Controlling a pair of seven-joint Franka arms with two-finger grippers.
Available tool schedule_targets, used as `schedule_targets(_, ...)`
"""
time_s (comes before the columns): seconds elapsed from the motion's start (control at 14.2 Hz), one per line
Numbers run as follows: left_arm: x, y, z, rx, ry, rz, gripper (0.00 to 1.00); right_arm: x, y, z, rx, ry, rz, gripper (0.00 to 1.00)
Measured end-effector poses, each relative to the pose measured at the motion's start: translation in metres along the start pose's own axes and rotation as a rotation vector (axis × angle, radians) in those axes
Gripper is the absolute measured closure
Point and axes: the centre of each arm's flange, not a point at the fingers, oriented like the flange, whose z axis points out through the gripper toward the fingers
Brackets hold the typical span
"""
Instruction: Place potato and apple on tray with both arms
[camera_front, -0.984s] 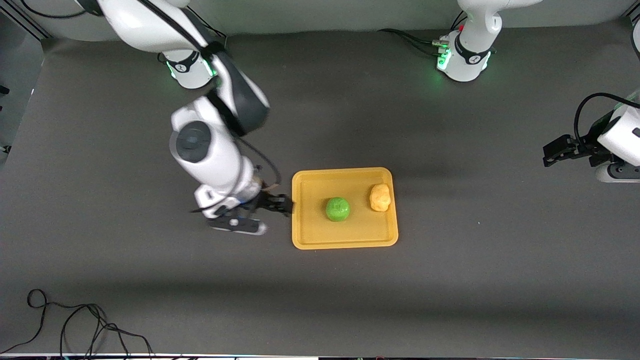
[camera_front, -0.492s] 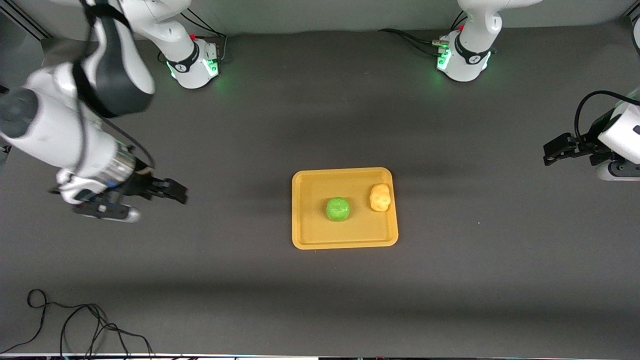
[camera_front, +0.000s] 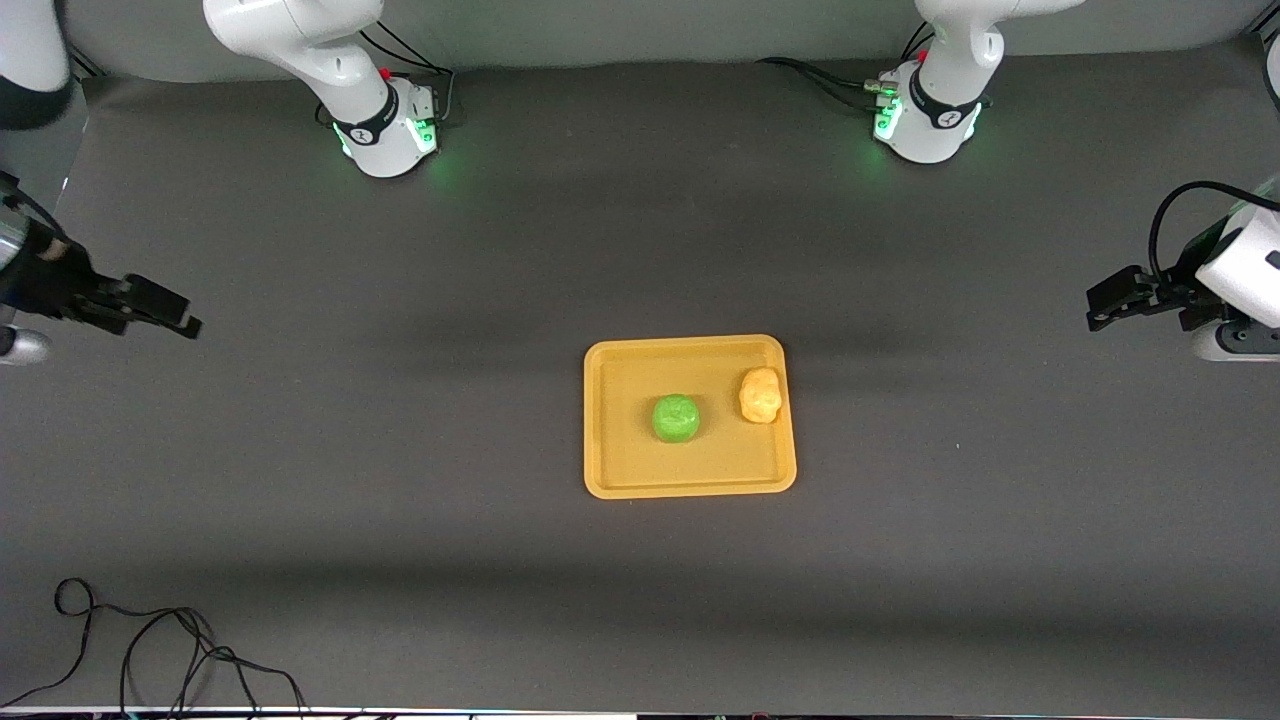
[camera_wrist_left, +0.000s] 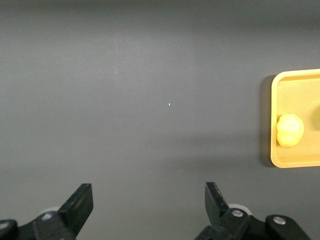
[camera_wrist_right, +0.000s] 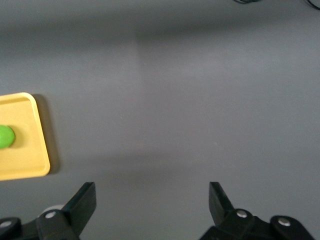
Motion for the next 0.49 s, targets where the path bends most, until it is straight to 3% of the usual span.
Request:
schedule_targets(0.28, 0.0, 0.0, 0.0, 0.0, 0.0, 0.0, 0.0, -0.015, 0.005, -0.036, -0.025, 0.039, 0.0, 0.0)
schedule_targets(0.49, 0.0, 0.0, 0.0, 0.0, 0.0, 0.0, 0.0, -0.025, 0.007, -0.052, -0.034, 0.001, 0.005, 0.0)
